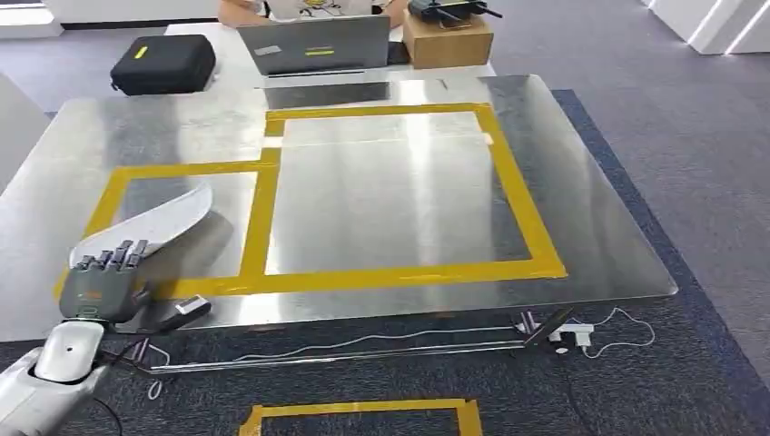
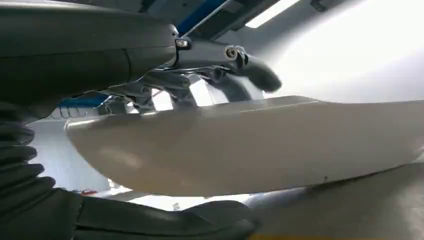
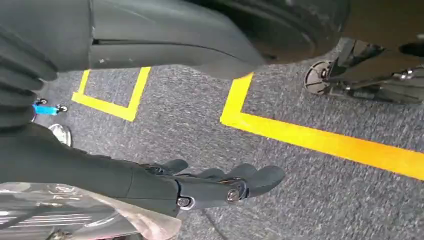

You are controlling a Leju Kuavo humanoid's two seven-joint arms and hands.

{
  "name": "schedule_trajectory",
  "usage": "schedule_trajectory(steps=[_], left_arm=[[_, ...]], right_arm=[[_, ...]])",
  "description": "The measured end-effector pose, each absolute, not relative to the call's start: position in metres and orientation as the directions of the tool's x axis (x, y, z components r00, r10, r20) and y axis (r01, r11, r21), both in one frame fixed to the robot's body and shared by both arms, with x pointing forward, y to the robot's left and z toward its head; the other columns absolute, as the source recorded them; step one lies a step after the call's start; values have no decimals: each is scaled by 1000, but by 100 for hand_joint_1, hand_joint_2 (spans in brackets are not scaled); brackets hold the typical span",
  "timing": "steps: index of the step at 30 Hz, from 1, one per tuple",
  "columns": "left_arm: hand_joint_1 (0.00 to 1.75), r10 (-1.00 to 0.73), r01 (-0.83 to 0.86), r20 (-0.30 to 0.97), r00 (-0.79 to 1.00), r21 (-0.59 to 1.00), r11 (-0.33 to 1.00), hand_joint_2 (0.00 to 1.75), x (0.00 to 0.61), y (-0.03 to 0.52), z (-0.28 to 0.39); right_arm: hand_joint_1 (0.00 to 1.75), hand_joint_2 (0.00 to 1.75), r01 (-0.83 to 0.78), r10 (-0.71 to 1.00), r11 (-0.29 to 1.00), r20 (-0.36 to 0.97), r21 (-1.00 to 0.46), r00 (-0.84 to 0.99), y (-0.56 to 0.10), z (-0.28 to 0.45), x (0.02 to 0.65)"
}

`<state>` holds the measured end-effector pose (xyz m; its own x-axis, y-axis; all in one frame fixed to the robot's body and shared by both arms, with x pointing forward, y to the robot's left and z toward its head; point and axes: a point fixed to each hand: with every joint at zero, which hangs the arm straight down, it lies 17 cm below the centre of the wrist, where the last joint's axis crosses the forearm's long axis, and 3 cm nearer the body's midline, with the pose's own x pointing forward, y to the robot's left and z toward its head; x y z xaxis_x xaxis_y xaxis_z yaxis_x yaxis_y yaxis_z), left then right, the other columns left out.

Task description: Take the parts from the cabinet and place them on the table.

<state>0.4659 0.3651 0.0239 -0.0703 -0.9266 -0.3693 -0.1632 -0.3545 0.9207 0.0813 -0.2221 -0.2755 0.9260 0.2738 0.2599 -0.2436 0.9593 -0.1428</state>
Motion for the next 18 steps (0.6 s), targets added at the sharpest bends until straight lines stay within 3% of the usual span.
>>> schedule_trajectory(steps=[18], left_arm=[[0,-962,-331,-271,-31,911,-246,0,460,339,83]], right_arm=[[0,0,-243,274,959,260,-143,926,-222,-276,81]])
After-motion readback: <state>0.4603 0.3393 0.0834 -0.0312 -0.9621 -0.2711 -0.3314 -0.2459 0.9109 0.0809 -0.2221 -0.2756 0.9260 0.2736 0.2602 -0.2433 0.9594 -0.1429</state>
